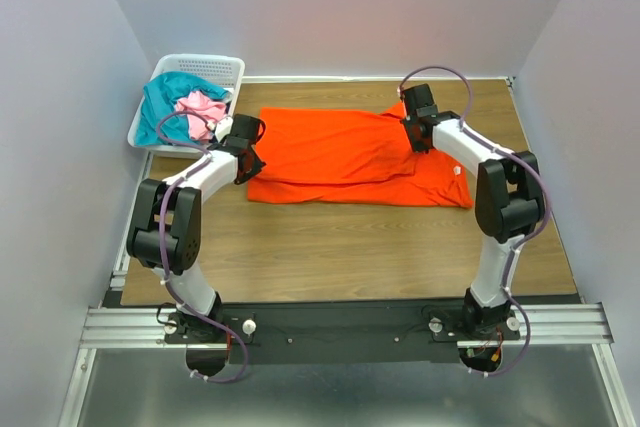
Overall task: Fold and stack the t-shirts
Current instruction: Fold the tshirt
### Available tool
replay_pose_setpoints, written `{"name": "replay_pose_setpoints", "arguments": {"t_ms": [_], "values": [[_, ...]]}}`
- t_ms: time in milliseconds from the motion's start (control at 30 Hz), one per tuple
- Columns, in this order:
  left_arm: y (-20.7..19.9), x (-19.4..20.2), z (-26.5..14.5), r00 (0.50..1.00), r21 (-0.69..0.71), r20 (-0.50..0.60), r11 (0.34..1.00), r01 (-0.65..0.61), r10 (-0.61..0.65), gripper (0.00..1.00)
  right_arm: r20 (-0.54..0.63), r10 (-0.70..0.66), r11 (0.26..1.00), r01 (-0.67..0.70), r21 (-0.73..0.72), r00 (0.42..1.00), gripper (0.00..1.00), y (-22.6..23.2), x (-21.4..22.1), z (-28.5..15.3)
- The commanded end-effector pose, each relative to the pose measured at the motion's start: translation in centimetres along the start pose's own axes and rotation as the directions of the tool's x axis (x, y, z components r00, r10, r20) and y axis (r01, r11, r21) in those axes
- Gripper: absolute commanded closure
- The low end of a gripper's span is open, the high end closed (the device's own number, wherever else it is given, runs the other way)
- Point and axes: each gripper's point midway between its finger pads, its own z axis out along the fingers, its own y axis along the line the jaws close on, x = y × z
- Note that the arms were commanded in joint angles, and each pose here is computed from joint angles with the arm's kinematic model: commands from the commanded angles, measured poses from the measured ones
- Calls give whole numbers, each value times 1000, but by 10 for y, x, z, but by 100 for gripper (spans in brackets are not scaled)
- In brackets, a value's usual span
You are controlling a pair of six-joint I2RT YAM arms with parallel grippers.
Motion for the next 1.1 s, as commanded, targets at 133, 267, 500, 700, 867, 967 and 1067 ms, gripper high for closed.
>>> {"name": "replay_pose_setpoints", "arguments": {"t_ms": [133,267,500,700,867,967,1067], "values": [[4,-31,-11,996,-45,87,999,18,-14,19,68,60,998,-62,29,996,41,-5,-34,9],[-2,-40,-29,993,-1,115,1000,23,-23,2,113,287,955,-293,39,951,15,-12,-39,-14],[-30,-27,-53,994,139,111,990,-35,20,2,-22,472,851,-462,-248,881,0,44,9,-49],[-54,5,-50,993,186,66,976,-110,99,2,-149,481,771,-497,-398,864,0,84,39,-57],[-54,16,-41,992,189,41,974,-127,121,2,-200,470,764,-510,-396,859,0,96,51,-44],[-52,20,-32,990,169,31,976,-140,136,2,-202,468,765,-509,-394,860,0,100,51,-34],[-50,22,-23,989,149,22,977,-151,150,2,-195,474,764,-511,-394,859,0,102,44,-25]]}}
